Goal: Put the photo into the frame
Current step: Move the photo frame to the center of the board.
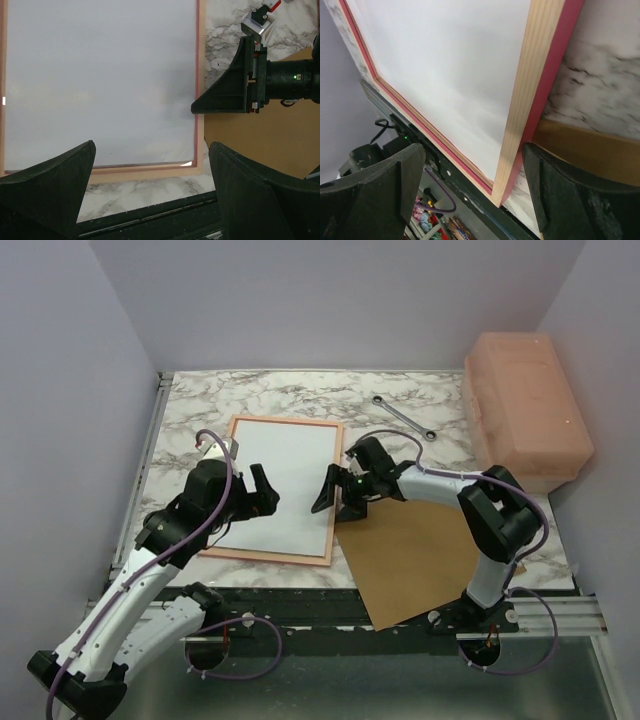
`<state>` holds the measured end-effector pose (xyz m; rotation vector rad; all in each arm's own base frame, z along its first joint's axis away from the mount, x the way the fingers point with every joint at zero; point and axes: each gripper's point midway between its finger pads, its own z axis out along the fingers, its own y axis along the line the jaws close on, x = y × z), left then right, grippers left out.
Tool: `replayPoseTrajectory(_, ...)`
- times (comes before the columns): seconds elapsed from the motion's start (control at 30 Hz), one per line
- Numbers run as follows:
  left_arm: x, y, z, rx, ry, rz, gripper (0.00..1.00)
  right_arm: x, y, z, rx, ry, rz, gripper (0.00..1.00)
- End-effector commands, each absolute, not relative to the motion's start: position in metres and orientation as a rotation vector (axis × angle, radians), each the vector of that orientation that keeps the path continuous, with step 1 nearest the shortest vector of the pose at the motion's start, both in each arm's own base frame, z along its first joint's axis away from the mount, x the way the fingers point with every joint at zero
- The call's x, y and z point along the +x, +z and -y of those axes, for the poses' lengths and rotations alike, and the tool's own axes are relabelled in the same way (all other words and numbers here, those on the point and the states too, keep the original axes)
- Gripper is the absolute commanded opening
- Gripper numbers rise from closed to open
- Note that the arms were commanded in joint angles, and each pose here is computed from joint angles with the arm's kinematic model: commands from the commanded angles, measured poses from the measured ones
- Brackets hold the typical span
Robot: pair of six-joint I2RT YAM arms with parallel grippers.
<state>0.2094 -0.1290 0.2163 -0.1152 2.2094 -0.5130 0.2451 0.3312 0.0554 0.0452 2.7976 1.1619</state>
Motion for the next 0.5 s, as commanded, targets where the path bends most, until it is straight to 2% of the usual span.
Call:
replayPoseTrajectory(0.0,0.209,0.212,0.141,-0.093,-0.569,-2.229,0.98,0.255,0.065,-0.368,-0.021,1.238,-2.75,0.86)
replayPoseTrajectory(0.2,0.211,0.207,0.149,-0.078,-0.607,-2.241,0.99,0.253,0.066,-0.396,-0.088,1.257,-2.761,0.85)
replayPoseTrajectory(0.47,0.213,0.196,0.174,-0.04,-0.737,-2.274,0.98,0.248,0.075,-0.369,-0.07,1.13,-2.753,0.86)
